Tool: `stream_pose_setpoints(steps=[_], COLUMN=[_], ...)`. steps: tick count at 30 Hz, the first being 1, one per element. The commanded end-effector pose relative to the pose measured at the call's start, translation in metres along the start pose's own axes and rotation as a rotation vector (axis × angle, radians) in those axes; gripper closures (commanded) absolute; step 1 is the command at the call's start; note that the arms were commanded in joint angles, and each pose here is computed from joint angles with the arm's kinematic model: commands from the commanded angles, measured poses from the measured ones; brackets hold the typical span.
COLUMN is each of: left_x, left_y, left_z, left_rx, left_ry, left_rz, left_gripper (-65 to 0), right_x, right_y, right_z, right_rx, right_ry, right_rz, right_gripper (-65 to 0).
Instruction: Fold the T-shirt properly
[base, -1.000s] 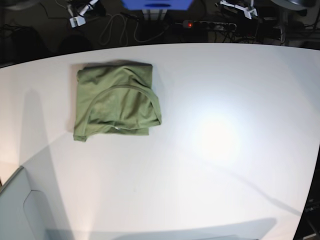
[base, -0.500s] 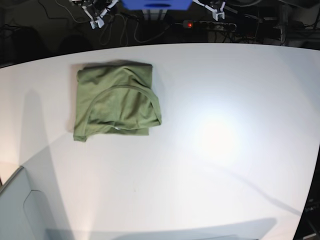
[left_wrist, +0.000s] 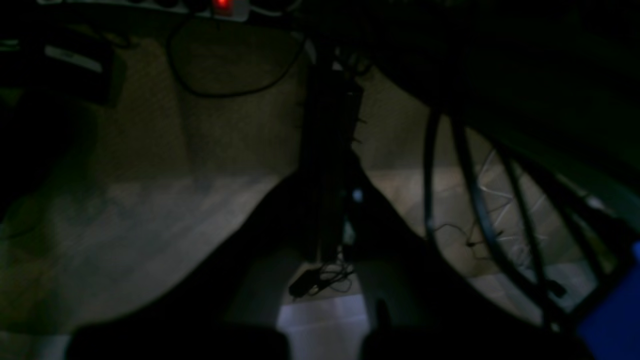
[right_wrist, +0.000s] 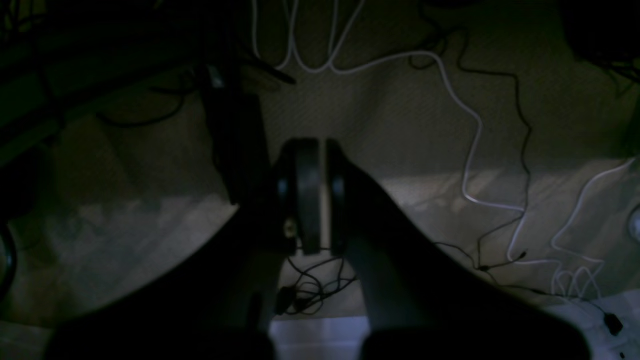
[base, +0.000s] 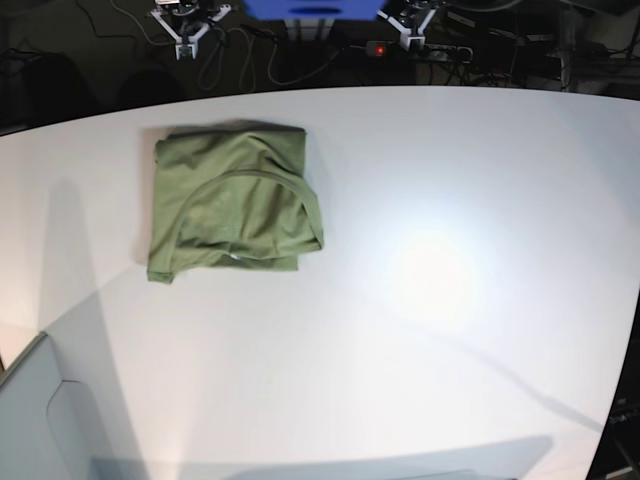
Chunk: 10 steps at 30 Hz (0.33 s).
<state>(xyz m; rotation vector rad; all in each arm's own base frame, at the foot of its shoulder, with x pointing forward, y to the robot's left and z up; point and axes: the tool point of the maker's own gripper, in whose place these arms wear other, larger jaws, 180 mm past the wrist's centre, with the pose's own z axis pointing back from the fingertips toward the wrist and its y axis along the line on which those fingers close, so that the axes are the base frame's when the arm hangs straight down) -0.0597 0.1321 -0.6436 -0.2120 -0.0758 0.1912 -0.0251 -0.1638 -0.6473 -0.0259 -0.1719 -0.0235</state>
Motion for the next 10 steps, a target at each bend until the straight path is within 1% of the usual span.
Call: stream_pose_setpoints(steps=[1, 5, 10], left_x=[-0.008, 0.001, 0.001], left_y=[0.003, 0.001, 0.0], left_z=[0.002, 0.0, 0.0], left_rx=[0.001, -0.002, -0.003], left_ry=[0.012, 0.002, 0.001], left_rz=[-0.005, -0.008, -0.004], left_gripper=[0.0, 0.0, 0.0], right_x=[-0.002, -0.015, -0.014], right_y=[-0.005, -0.006, -0.006], right_z=[0.001, 0.001, -0.003], right_rx=[-0.015, -0.021, -0.027], right_ry=[-0.003, 0.029, 0.046], right_rz=[-0.002, -0.004, -0.008], right_gripper=[0.0, 0.0, 0.0])
